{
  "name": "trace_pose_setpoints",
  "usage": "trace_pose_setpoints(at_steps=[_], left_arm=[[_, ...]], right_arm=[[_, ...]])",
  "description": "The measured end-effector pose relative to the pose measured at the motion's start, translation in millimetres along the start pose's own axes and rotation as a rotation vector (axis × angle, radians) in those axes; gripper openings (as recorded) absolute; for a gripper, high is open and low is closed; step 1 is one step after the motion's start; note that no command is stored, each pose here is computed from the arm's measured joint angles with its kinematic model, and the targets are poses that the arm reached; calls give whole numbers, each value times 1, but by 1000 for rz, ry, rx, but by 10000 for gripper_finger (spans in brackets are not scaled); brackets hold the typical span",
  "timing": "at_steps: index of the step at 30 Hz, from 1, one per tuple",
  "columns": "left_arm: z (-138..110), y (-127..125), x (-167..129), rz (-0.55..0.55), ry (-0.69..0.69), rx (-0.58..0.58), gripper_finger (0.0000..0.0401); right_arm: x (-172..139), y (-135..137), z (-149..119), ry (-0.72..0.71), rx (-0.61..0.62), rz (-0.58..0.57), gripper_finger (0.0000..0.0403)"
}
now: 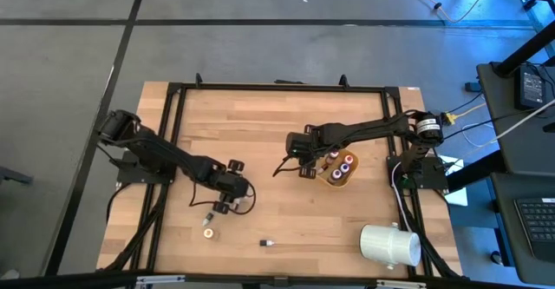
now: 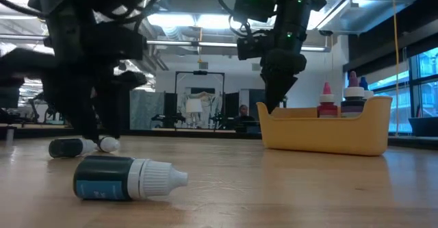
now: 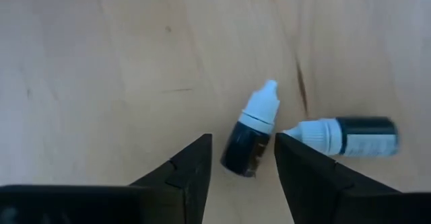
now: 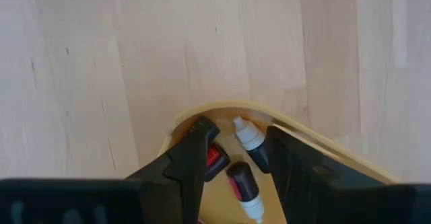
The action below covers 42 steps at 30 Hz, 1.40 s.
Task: Pick & Place food coloring
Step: Put the top small blue food coloring bottle in the yellow bin
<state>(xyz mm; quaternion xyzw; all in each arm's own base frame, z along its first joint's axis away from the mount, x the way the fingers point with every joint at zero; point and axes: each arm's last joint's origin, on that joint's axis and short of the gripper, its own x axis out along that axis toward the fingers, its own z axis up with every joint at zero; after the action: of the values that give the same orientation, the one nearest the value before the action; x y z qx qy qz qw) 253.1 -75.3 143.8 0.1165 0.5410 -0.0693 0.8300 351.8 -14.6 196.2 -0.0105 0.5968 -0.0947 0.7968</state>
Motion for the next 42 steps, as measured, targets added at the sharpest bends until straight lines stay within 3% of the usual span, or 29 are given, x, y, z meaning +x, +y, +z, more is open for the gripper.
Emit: trace_pose_setpoints(at_steps=[9, 17, 21, 27, 32, 36, 42], left_arm=[[-2, -1, 14, -6, 45, 57, 129], [-1, -1, 11, -21, 35, 77, 77], [-1, 0, 11, -19, 33, 62, 72], [3, 0, 9, -15, 12, -33, 77], [30, 7, -3, 36, -115, -60, 71], [49, 22, -10, 43, -223, -106, 74], [69, 45, -19, -12, -372, -202, 74]], right_arm=[[-5, -1, 4, -14, 7, -6, 154], [-50, 1, 32, -182, 0, -104, 154], [-71, 18, 36, -233, -47, -78, 154], [-88, 55, 16, -254, -125, -40, 154], [-75, 83, -11, -337, -178, -87, 154], [-70, 85, -29, -396, -209, -62, 154], [-82, 77, -49, -576, -260, 97, 154]])
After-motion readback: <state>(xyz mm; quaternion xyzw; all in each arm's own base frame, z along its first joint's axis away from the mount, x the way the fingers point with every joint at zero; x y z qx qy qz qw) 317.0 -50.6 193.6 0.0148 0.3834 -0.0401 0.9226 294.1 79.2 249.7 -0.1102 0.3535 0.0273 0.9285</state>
